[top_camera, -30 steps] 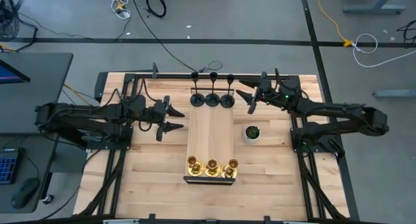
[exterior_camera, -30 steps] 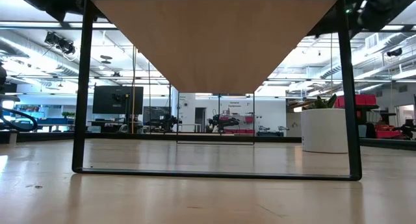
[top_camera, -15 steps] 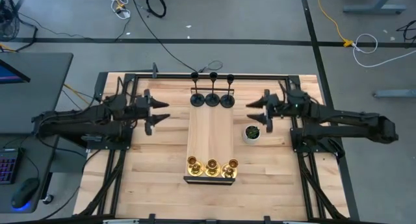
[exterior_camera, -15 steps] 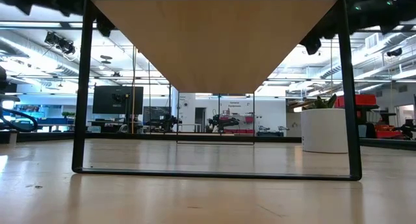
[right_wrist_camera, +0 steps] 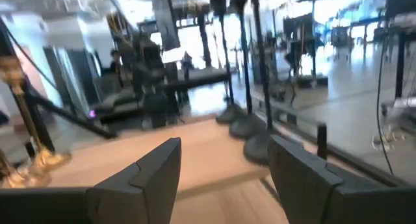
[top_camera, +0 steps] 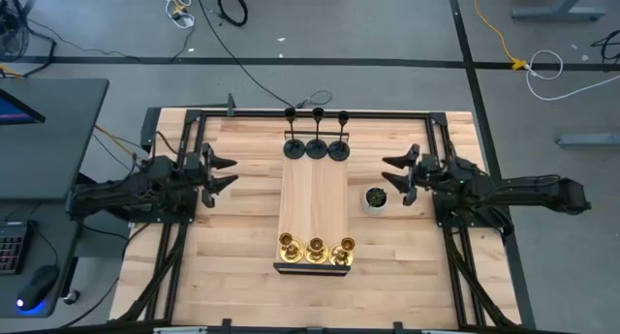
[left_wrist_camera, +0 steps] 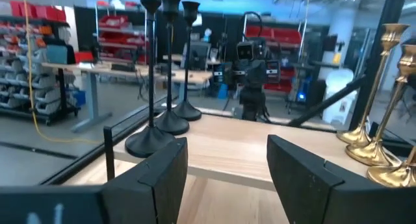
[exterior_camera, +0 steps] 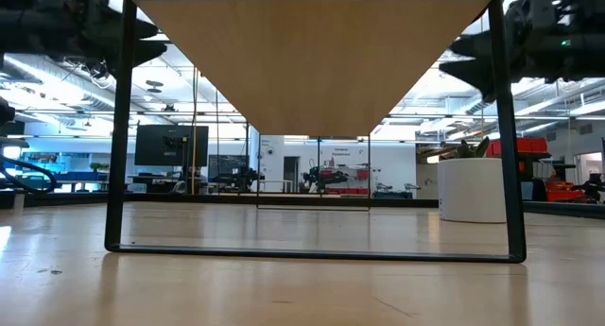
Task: Pick & Place candle stick holders
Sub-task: Return to Home Position
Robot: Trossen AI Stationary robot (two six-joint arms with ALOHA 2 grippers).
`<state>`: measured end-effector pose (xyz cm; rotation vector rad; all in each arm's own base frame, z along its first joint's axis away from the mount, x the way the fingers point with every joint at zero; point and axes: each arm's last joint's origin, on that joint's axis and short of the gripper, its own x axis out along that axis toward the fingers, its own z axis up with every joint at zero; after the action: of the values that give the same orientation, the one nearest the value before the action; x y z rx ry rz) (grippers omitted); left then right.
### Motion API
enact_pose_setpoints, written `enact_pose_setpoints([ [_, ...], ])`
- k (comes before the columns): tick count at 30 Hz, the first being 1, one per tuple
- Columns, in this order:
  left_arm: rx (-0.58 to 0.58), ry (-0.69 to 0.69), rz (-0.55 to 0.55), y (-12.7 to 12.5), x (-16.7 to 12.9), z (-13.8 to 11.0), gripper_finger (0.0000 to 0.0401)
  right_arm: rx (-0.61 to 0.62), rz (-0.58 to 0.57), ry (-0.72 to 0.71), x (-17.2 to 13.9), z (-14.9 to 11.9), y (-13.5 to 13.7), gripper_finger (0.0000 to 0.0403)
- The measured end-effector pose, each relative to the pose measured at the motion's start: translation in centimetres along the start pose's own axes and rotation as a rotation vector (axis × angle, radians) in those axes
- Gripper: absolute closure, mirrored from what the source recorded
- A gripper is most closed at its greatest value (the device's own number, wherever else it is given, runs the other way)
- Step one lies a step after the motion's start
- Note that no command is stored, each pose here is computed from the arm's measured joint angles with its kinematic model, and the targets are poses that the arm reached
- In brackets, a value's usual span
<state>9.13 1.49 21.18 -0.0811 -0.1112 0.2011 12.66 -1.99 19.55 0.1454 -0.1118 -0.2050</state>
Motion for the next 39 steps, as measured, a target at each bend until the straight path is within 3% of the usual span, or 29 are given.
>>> enact_pose_setpoints([
  [4, -0.009, -0.025, 0.009, 0.2, -0.2, -2.0, 0.019, -0.02, 0.026, -0.035, -0.7, 0.3, 0.2, 0.0174],
  [8, -0.032, 0.051, 0.012, 0.4, 0.1, -4.1, 0.019, -0.013, -0.06, 0.025, -1.3, -0.3, 0.1, 0.0174],
  [11, -0.026, 0.059, 0.005, 0.3, 0.0, -4.2, 0.019, -0.008, -0.126, 0.102, -1.7, -1.1, -0.1, 0.0174],
  [17, 0.0, 0.063, -0.002, 0.3, 0.1, -4.2, 0.019, -0.046, -0.054, 0.169, -2.0, -1.7, 0.5, 0.0174],
  [22, -0.02, 0.065, -0.009, 0.3, 0.1, -4.2, 0.019, -0.059, -0.057, 0.174, -2.1, -3.4, 0.7, 0.0174],
  [39, -0.057, 0.056, -0.009, 0.3, 0.1, -4.2, 0.019, -0.093, -0.08, 0.181, -2.1, -3.4, 0.7, 0.0174],
])
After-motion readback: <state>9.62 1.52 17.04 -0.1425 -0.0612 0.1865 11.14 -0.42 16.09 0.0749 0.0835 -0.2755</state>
